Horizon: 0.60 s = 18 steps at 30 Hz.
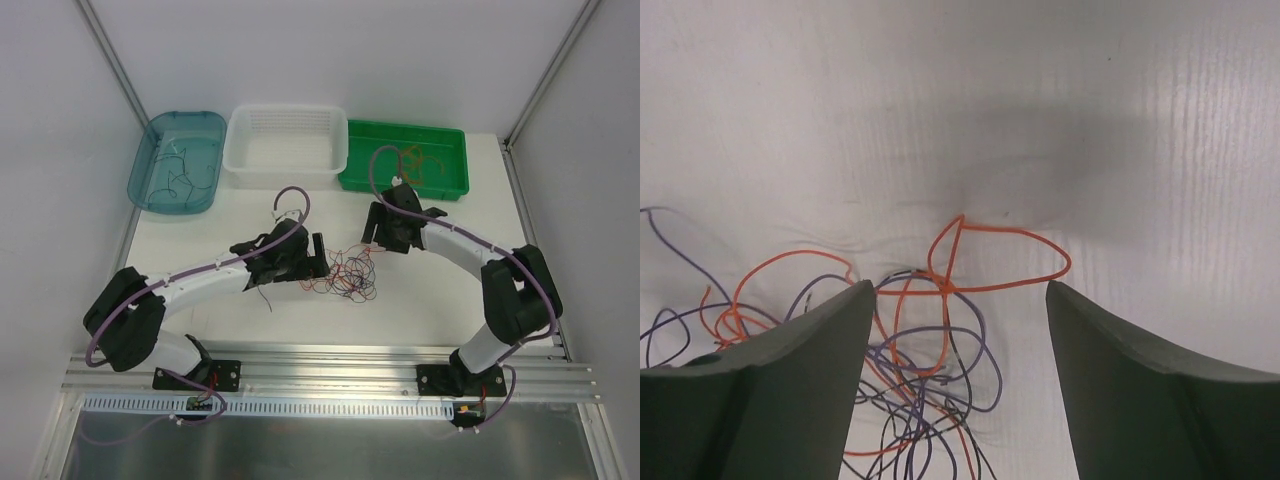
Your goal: Untangle the cables
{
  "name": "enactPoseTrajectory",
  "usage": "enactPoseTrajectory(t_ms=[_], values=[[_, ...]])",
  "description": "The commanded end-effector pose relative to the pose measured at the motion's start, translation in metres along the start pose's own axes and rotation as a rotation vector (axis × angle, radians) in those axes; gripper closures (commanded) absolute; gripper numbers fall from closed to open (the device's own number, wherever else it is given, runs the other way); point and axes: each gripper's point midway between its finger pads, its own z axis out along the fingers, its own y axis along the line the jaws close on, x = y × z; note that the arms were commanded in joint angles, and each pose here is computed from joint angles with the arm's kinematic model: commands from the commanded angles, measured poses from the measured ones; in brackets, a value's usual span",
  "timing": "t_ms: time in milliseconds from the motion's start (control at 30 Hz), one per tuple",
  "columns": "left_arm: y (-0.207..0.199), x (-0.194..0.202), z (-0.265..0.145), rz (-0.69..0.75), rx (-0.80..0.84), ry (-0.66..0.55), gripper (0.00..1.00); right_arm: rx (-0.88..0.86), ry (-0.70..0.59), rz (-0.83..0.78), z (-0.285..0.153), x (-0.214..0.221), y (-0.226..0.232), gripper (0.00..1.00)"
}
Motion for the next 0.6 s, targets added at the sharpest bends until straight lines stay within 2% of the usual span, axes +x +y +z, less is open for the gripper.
enactPoseTrajectory(t_ms=[0,100,200,300,400,433,500,533,567], values=[[0.009,-0.004,0.016,-0.128,-0.090,-0.052,0.05,0.040,-0.054,0.069,0.017,-0.004,0.001,0.27],[0.013,0.009,0.030,-0.163,-0.117,-0.001,0.08,0.042,-0.029,0.062,0.027,0.003,0.001,0.33],[0.021,0.023,0.041,-0.199,-0.146,0.035,0.14,0.039,-0.010,0.047,0.031,0.009,0.002,0.43],[0.026,0.033,0.047,-0.225,-0.159,0.062,0.21,0.030,0.003,0.037,0.033,0.013,0.003,0.58],[0.032,0.042,0.051,-0.239,-0.175,0.083,0.31,0.030,0.004,0.034,0.033,0.016,0.002,0.74],[0.034,0.045,0.052,-0.243,-0.181,0.087,0.38,0.029,0.003,0.031,0.032,0.016,0.002,0.83],[0.039,0.049,0.051,-0.250,-0.191,0.090,0.47,0.032,-0.003,0.022,0.030,0.016,0.000,0.92],[0.040,0.050,0.051,-0.253,-0.196,0.089,0.58,0.034,-0.010,0.018,0.028,0.014,0.000,0.99],[0.042,0.050,0.050,-0.252,-0.200,0.086,0.65,0.034,-0.020,0.011,0.022,0.012,-0.001,0.99]])
